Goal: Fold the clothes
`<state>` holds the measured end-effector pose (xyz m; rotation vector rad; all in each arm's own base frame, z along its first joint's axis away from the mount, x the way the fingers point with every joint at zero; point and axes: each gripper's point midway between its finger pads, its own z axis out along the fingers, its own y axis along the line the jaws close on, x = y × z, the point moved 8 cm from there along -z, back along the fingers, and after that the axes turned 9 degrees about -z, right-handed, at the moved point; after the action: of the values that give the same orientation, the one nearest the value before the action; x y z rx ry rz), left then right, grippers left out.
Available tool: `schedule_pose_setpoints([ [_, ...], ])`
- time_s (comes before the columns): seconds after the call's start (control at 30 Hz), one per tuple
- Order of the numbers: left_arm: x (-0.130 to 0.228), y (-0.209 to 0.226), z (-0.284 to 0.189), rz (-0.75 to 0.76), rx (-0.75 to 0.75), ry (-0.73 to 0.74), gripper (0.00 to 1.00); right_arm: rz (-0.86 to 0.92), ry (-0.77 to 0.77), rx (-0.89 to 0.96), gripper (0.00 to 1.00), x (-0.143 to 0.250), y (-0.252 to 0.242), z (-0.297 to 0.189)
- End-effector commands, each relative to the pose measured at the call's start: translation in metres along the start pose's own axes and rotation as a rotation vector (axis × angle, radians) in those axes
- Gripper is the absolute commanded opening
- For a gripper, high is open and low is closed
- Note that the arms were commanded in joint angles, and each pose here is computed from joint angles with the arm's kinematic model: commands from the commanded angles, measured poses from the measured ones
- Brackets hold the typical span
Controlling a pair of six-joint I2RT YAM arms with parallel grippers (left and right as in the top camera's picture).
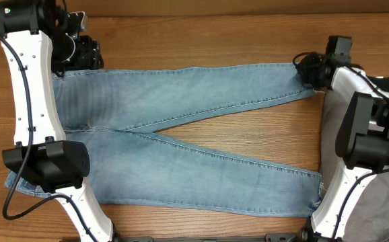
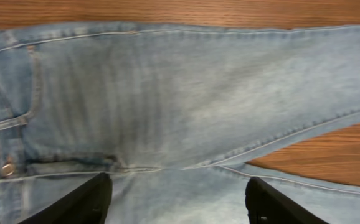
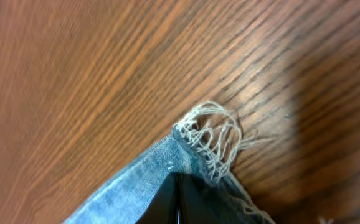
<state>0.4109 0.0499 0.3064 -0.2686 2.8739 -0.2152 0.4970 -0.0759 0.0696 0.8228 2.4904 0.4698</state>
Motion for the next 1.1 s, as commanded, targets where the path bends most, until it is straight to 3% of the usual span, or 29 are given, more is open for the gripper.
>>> schedule_pose_setpoints([
  [0.0, -0.001, 0.012, 0.001, -0.044, -0.116, -0.003, 0.74, -0.079, 0.093, -0.100, 0.04, -0.001, 0.007, 0.002],
  [0.07, -0.004, 0.019, 0.000, -0.088, -0.150, -0.022, 0.74, -0.142, 0.083, -0.186, 0.04, -0.014, 0.028, -0.023],
  [0.13, -0.008, 0.026, 0.001, -0.115, -0.157, -0.044, 0.64, -0.197, 0.054, -0.240, 0.04, -0.025, 0.047, -0.052],
  [0.17, -0.011, 0.030, 0.002, -0.137, -0.168, -0.056, 0.54, -0.226, 0.029, -0.259, 0.04, -0.030, 0.058, -0.072],
  [0.33, -0.021, 0.059, 0.033, -0.257, -0.257, -0.019, 0.39, -0.299, -0.091, -0.320, 0.04, -0.035, 0.099, -0.170],
  [0.57, -0.013, 0.107, 0.092, -0.460, -0.362, 0.155, 0.33, -0.349, -0.142, -0.361, 0.04, 0.000, 0.127, -0.277],
  [0.67, -0.010, 0.136, 0.109, -0.551, -0.377, 0.185, 0.29, -0.343, -0.110, -0.354, 0.04, 0.018, 0.128, -0.299],
  [0.73, -0.006, 0.156, 0.122, -0.609, -0.379, 0.211, 0.20, -0.337, -0.081, -0.345, 0.04, 0.029, 0.127, -0.307],
  [0.8, 0.000, 0.175, 0.138, -0.658, -0.354, 0.255, 0.04, -0.326, -0.045, -0.333, 0.04, 0.038, 0.125, -0.311],
  [1.07, 0.018, 0.220, 0.184, -0.739, -0.364, 0.348, 0.04, -0.295, 0.021, -0.300, 0.04, 0.048, 0.118, -0.308],
])
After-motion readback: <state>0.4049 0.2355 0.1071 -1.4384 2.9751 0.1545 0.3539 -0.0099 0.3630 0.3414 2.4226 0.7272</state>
